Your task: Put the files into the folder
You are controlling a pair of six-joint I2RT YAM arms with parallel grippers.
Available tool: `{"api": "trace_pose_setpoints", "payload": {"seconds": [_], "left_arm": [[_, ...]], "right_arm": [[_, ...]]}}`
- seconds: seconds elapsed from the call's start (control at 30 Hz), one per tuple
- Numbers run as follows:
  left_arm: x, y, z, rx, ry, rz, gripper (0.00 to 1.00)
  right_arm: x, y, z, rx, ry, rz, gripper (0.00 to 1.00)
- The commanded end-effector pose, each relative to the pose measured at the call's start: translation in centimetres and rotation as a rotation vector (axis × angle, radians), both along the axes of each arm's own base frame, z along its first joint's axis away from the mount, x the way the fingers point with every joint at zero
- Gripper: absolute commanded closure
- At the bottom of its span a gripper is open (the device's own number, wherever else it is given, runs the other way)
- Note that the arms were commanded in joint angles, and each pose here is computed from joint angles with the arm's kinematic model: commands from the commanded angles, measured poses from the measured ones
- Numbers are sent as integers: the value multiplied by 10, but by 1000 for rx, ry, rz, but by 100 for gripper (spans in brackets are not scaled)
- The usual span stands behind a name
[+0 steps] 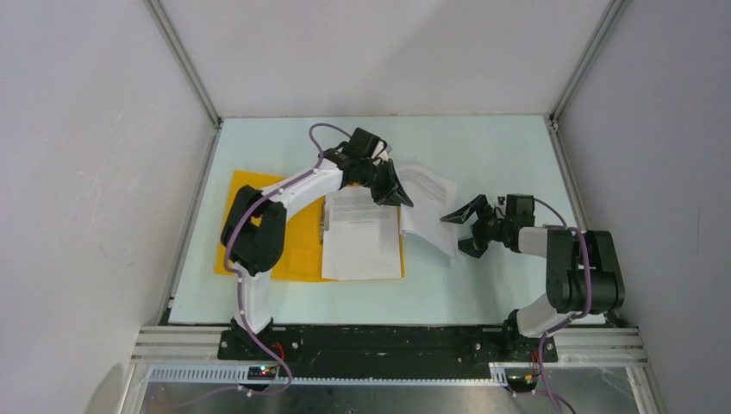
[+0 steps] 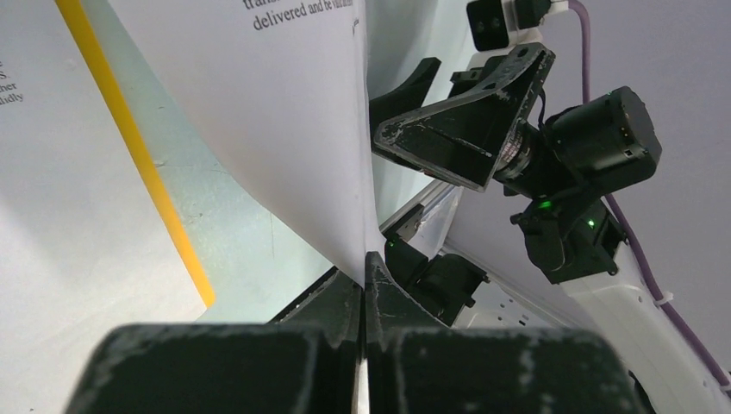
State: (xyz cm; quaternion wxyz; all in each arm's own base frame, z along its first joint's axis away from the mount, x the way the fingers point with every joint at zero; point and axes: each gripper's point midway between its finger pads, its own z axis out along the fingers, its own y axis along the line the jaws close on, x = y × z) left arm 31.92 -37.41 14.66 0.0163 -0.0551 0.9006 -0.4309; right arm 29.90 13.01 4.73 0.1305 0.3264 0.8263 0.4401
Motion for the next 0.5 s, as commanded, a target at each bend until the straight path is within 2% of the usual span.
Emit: {"api": "trace_pose_setpoints", "payload": {"seconds": [0.0,0.17,0.3,0.47], "left_arm": [[-6,-3,38,-84,-35,-20,100],[-10,0,33,-82,-26,-20,100],[-14,2,28,-76,-17,-23,100],[-21,8,15,-58,-2,-27,100]], "right_arm": [[-15,12,-25,-3,98,4,1],[-11,29,-9,104,69,8,1],[-12,30,-3,133,56,-5,4],[-13,30,4,169,17,-19,15]]}}
